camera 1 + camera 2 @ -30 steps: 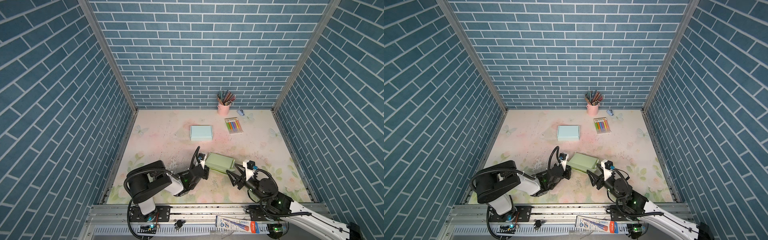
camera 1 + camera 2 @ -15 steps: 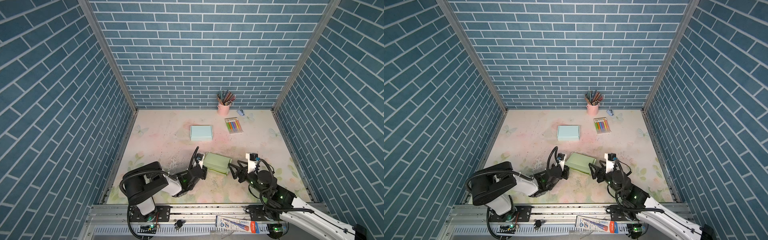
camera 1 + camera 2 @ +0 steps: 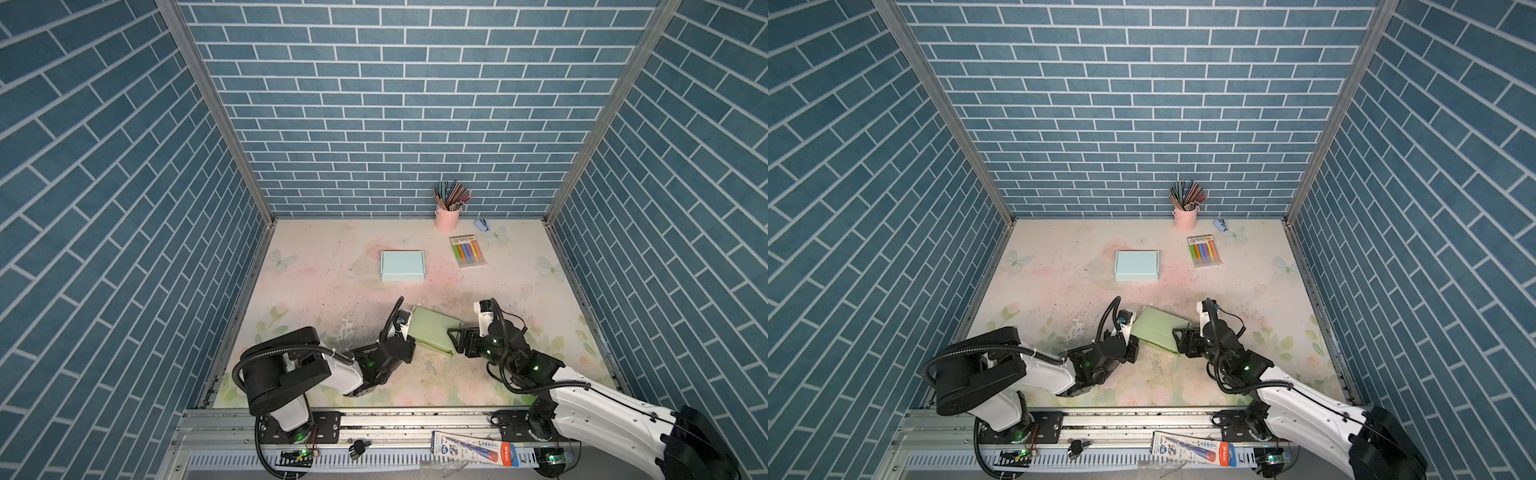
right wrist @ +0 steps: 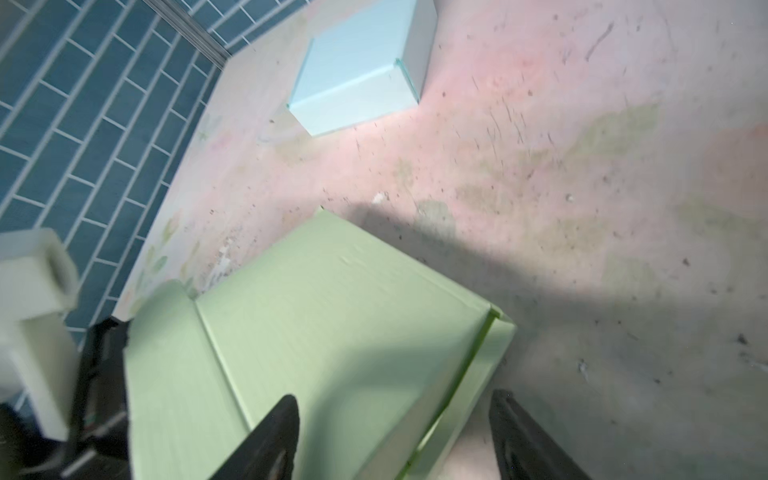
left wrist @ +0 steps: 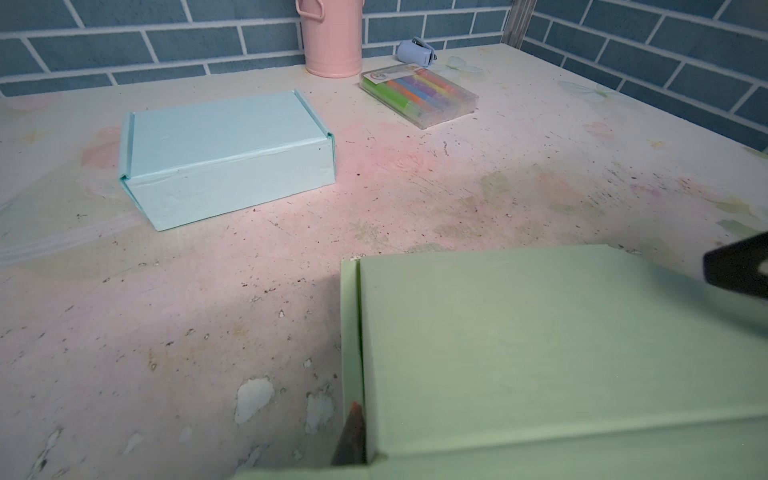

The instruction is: Fold the paper box

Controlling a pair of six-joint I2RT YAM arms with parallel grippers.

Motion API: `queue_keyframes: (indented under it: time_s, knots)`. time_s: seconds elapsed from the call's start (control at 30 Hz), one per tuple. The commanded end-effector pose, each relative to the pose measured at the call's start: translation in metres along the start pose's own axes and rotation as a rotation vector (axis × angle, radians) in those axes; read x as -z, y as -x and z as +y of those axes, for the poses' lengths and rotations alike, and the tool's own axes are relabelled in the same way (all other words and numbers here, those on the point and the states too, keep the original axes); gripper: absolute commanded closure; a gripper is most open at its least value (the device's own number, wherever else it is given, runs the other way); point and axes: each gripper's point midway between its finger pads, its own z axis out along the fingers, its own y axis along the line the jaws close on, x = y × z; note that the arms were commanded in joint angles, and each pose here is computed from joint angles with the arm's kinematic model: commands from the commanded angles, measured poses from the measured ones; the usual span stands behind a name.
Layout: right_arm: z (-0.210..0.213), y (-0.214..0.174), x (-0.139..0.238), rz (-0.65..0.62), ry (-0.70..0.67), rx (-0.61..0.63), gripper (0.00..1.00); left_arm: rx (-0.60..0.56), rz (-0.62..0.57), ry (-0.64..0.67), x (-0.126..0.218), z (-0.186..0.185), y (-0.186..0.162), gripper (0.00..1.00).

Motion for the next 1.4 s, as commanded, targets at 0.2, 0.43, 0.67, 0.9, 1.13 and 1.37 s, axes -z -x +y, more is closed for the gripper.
queue_keyframes:
  time_s: [0.2, 0.43, 0.67, 0.9, 1.13, 1.37]
  knots:
    - [-0.019, -0.007, -0.002, -0.017, -0.057, -0.009, 0.29, -0.006, 0.187, -0.137, 0.019, -0.019, -0.033, 0.49]
    - [-0.025, -0.011, -0.005, -0.012, -0.074, 0.013, 0.34, 0.019, 0.422, -0.243, 0.057, -0.03, -0.055, 0.12]
    - [-0.028, -0.015, -0.009, 0.005, -0.074, 0.028, 0.37, 0.042, 0.459, -0.31, 0.091, -0.039, -0.02, 0.11]
    - [-0.032, -0.021, -0.013, 0.032, -0.071, 0.041, 0.38, 0.115, 0.333, -0.248, 0.082, -0.018, 0.046, 0.11]
    - [-0.029, -0.016, -0.011, 0.015, -0.046, 0.056, 0.39, 0.156, 0.268, -0.221, 0.02, 0.007, 0.082, 0.13]
    - [-0.022, -0.008, -0.017, 0.031, -0.008, 0.076, 0.41, 0.174, 0.364, -0.249, -0.022, 0.01, 0.05, 0.38]
